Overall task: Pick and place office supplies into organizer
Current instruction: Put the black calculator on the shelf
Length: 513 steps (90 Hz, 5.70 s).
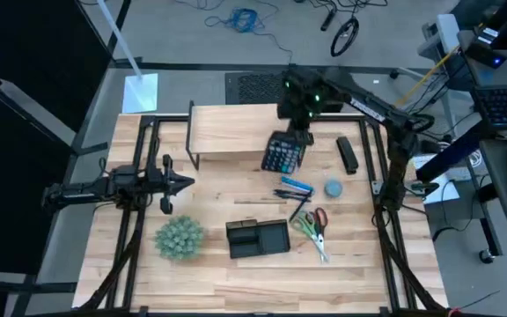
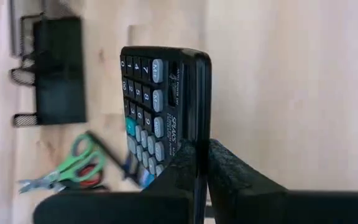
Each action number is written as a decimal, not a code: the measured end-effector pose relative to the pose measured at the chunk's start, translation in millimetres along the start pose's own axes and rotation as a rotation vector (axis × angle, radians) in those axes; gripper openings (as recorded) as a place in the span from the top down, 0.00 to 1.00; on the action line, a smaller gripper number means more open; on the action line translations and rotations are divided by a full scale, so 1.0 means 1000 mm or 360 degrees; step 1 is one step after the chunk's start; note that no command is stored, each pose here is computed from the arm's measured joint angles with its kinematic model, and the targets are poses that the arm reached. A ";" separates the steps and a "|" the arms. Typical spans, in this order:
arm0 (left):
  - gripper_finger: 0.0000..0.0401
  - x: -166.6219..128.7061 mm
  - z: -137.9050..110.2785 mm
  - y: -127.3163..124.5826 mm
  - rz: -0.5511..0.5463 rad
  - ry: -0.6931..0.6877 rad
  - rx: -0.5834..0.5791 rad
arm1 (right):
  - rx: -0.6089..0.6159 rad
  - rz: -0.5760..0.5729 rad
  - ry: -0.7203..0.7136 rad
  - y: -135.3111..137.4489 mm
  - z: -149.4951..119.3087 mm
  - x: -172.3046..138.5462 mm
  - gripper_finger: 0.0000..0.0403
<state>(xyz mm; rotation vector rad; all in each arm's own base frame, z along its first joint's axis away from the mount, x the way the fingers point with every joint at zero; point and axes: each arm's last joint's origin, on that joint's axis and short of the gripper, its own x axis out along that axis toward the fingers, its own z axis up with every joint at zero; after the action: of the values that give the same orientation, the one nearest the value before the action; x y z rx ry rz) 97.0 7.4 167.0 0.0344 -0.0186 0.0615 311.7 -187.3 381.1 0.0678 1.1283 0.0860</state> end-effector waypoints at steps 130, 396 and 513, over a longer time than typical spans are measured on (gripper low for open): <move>0.97 0.000 0.000 0.000 0.0000 0.0000 0.0000 | -0.0093 -0.0298 -0.0085 -0.119 -0.022 0.026 0.94; 0.97 0.000 0.000 0.000 0.0000 0.0000 0.0000 | -0.0209 -0.0307 0.0203 -0.040 0.044 0.121 0.67; 0.97 0.000 0.000 0.000 -0.0001 0.0000 0.0000 | -0.0130 -0.0324 0.0411 -0.032 0.030 0.102 0.67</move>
<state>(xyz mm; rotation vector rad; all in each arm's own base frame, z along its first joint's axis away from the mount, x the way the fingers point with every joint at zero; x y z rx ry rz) 97.0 7.4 166.9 0.0343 -0.0183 0.0611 383.2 -209.3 298.9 -0.1350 1.3819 -0.0422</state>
